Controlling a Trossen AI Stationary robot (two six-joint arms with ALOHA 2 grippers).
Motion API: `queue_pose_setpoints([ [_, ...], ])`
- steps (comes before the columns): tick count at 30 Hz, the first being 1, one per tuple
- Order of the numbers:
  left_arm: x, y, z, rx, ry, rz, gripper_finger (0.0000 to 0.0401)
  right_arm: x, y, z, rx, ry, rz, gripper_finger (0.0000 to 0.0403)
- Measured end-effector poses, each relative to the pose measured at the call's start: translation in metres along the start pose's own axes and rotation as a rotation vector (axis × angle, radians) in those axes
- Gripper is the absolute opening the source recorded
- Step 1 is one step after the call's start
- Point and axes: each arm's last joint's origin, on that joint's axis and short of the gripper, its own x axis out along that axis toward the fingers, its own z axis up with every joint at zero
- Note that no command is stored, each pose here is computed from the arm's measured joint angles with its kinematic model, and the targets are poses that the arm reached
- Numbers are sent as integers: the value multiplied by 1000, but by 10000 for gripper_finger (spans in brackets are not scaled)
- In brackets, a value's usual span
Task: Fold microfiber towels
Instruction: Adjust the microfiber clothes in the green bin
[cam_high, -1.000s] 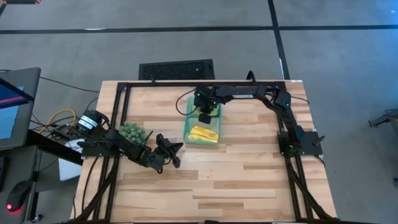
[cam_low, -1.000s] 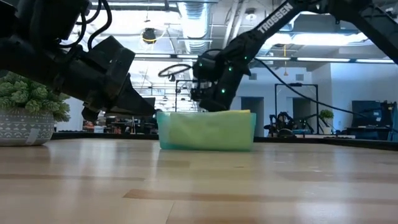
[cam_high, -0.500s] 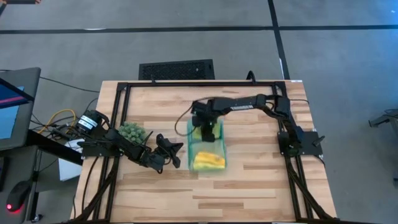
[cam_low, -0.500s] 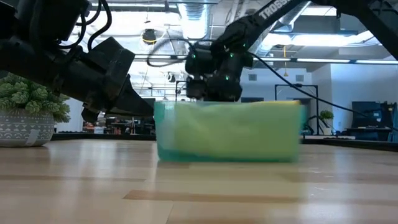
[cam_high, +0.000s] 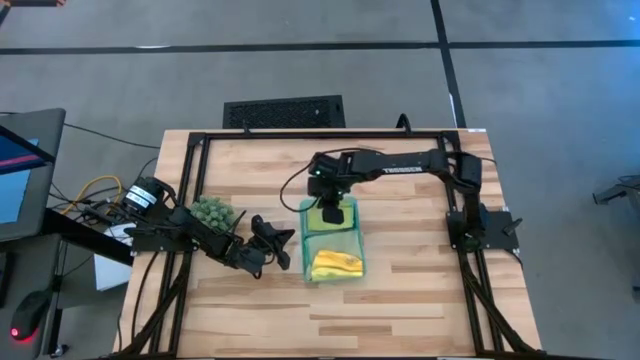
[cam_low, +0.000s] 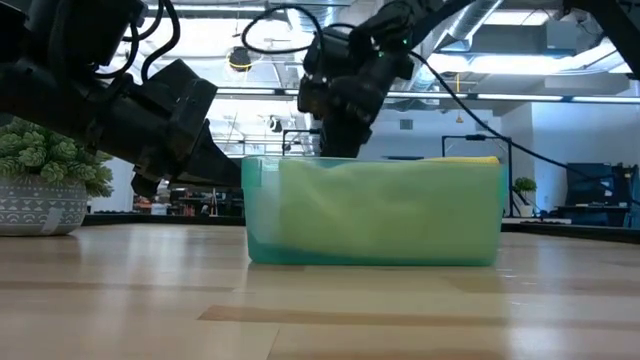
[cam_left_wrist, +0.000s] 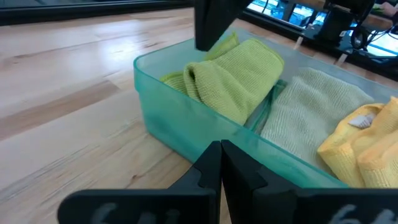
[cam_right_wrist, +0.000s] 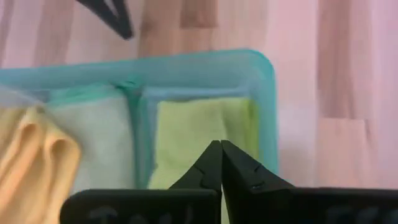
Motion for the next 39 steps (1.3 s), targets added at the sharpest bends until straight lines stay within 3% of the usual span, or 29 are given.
queue_pose_setpoints([
  [5, 0, 0, 0, -2, 2, -4, 0, 32, 4, -12, -5, 1, 5, 19],
  [7, 0, 0, 0, 0, 4, -3, 0, 44, 6, -8, -31, -69, -3, 18],
  [9, 0, 0, 0, -4, 1, -6, 0, 47, 8, -14, -18, -28, -5, 18],
  [12, 0, 0, -1, 0, 4, -4, 0, 49, 10, -12, -46, -25, -80, 20],
  [18, 0, -1, 0, -4, 1, -7, 0, 10, 19, 2, -83, -92, -179, 18],
  [26, 0, 0, 0, 0, 4, -4, 0, -34, 30, -25, -20, 44, -140, 23],
  [34, 0, -1, 0, -1, 2, -5, 0, 15, 21, -75, 98, 166, -119, 17],
  [39, 1, -1, 0, -3, 1, -5, 0, 18, 22, -72, 89, 164, -123, 21],
])
